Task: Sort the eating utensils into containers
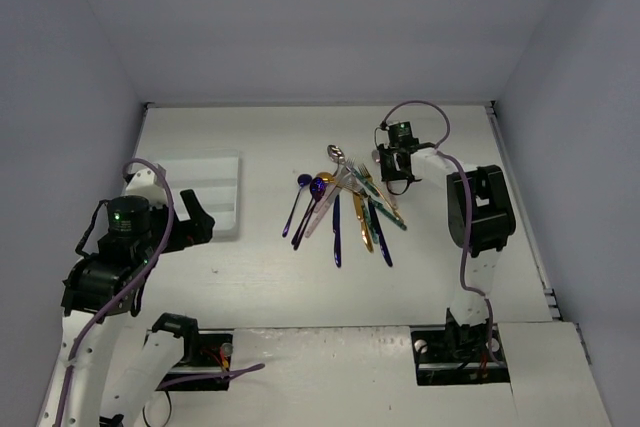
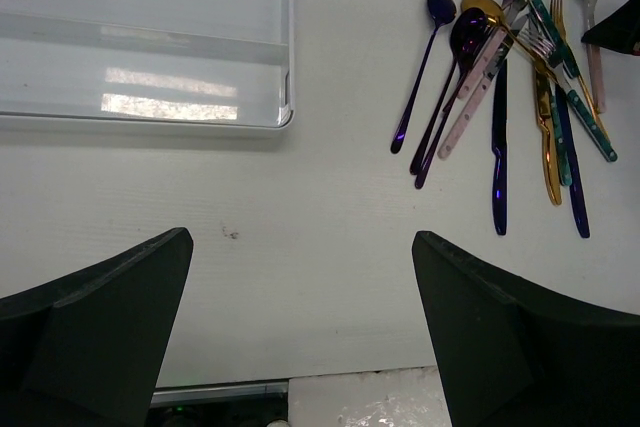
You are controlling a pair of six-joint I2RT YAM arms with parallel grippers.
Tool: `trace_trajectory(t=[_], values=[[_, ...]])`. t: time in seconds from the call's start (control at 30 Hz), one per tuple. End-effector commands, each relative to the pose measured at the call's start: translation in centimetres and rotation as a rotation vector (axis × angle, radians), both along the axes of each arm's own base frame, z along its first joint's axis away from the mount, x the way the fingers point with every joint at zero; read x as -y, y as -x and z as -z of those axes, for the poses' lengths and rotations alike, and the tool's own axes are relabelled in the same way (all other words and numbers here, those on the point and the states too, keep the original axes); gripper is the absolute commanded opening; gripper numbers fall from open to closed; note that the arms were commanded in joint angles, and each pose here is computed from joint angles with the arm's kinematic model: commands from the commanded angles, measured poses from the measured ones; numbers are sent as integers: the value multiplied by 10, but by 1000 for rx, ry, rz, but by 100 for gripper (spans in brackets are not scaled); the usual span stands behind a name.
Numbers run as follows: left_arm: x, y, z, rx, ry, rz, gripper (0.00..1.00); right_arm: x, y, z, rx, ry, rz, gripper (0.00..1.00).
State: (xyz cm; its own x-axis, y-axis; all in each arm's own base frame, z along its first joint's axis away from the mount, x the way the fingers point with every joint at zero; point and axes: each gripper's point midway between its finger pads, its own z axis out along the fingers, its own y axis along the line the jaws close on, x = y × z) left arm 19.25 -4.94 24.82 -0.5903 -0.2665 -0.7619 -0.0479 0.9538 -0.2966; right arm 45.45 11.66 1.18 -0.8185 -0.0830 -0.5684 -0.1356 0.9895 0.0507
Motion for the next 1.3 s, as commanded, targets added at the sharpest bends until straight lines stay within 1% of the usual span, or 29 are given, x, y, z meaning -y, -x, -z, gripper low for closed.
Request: trace_trajectory(t=[0.0,0.03,0.17,0.27,0.37,0.53,0.63,0.77,0.87,0.93,0.97,1.1,1.27], values=[[6,-11,-11,21,26,8,91,7,-8,-26,67,18,6,1],[7,-12,-13,24,29,10,91,8,-10,-35,89,23,8,0],[13,-16,-24,38,62,17,91,0,-19,-88,208,18,-16,0],[23,-23,-34,52,102,47,91,-13,-15,-135,300,-27,-55,0],[43,-29,-45,73,187,110,89,-36,0,-183,384,-121,-120,0],[69,-45,-70,135,320,177,85,-100,50,-244,484,-247,-306,0],[84,-54,-92,204,390,217,85,-142,86,-263,493,-330,-423,0],[104,-67,-119,294,452,257,85,-175,123,-288,516,-402,-509,0],[126,-76,-130,325,465,289,85,-198,147,-297,512,-444,-564,0],[150,-78,-133,322,471,337,84,-213,164,-302,510,-468,-604,0],[154,-82,-138,352,465,332,84,-215,168,-304,511,-475,-611,0],[176,-88,-142,388,489,351,80,-227,183,-310,512,-497,-644,0],[193,-100,-131,373,495,315,69,-232,194,-317,528,-511,-649,0]])
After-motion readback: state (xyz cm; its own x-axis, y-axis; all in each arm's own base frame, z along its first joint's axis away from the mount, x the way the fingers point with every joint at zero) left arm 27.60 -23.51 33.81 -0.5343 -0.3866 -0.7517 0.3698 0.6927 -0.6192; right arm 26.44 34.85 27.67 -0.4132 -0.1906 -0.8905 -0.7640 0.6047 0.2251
